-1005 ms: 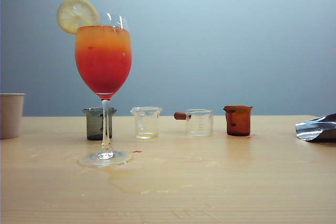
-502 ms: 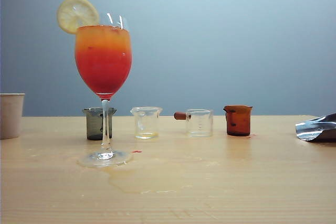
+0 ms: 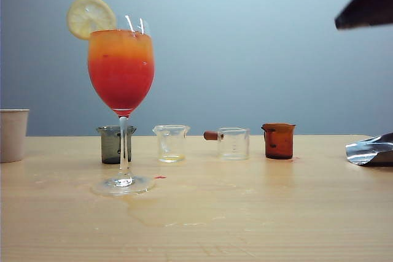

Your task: Pick up the lemon slice from the paper cup on the left and carefully insert it into the rim of the goblet.

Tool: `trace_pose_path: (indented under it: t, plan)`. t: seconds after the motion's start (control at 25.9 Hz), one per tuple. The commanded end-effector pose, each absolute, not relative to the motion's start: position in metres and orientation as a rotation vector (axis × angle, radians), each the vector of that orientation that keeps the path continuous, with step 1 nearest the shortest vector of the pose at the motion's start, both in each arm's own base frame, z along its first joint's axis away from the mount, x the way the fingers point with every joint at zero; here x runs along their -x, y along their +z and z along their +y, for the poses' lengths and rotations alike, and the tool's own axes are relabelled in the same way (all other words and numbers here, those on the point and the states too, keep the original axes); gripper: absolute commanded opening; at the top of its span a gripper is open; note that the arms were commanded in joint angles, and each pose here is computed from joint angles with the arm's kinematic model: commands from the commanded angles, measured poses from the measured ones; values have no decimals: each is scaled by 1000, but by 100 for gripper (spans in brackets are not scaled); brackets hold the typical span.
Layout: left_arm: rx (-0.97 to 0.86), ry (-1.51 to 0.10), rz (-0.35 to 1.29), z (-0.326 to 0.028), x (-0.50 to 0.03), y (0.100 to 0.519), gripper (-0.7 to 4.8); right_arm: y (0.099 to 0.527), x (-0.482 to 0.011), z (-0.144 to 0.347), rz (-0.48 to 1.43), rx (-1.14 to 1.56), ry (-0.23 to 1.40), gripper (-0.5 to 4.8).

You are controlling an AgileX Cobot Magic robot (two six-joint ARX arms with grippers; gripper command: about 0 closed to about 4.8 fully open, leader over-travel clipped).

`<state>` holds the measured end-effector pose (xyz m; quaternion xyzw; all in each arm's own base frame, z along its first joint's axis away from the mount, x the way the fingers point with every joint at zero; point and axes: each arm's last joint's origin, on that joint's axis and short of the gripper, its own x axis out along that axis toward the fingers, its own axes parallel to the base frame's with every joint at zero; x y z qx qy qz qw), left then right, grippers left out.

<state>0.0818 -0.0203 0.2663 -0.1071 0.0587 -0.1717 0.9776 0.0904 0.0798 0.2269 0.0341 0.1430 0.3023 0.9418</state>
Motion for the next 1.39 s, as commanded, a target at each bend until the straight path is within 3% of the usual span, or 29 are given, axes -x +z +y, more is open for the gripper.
trace_pose_path:
  t: [0.04,0.5,1.39]
  plan:
    - [210,-339,139,-21,-89,248,-6,212,-87,77,259,-83,611,-1]
    - [209,-253,173,-22,-105,189,-6,167,-74,60,162,-123,501,-1]
    - [197,-211,190,-21,-108,152,-5,152,-73,58,238,-103,481,0]
